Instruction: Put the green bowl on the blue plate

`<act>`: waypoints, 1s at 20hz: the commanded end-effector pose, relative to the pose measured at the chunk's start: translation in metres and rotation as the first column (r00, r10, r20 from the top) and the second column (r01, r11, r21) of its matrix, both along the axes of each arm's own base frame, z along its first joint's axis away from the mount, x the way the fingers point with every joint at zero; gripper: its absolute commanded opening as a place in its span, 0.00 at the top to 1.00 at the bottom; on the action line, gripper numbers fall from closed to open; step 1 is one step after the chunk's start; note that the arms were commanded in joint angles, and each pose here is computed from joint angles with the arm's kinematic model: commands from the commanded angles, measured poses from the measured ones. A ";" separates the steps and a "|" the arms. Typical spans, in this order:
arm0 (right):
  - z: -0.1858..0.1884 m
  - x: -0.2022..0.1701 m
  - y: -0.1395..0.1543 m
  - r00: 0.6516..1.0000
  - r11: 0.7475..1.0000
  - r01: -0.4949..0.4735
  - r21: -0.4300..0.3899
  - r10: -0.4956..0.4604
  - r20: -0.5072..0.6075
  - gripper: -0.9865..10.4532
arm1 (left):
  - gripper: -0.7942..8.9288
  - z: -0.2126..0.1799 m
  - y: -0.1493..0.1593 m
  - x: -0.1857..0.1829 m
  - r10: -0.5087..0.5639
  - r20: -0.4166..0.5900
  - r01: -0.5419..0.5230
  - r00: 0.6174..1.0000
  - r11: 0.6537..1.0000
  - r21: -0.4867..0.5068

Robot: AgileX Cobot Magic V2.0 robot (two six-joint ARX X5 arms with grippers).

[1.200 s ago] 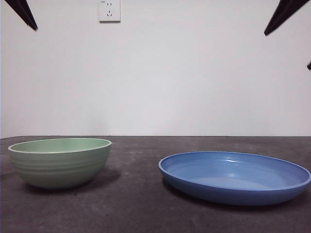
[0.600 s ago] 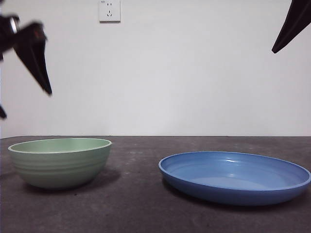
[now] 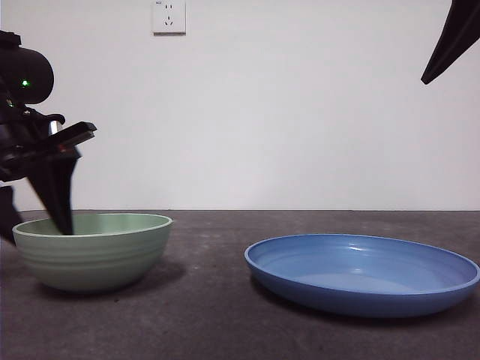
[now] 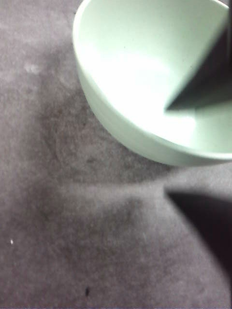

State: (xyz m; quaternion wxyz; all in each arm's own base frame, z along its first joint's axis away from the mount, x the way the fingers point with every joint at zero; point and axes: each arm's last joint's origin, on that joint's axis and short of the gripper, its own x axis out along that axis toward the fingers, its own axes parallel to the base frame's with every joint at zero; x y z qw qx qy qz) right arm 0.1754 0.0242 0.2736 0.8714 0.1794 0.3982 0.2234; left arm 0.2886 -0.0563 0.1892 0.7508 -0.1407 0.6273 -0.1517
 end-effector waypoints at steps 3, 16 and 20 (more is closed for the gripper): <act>0.005 0.002 0.001 1.000 1.000 -0.011 -0.005 0.011 0.020 0.39 | 0.91 0.002 -0.002 0.006 -0.017 0.018 0.017 1.000 1.000 -0.002; 0.005 0.002 0.001 1.000 1.000 -0.011 -0.005 0.011 0.021 0.39 | 0.91 0.088 -0.115 0.013 -0.260 0.233 0.249 0.937 0.965 0.078; 0.005 0.003 0.001 1.000 1.000 -0.010 -0.005 0.011 0.028 0.39 | 0.91 0.074 -0.181 0.011 -0.405 0.198 0.394 0.893 0.914 0.092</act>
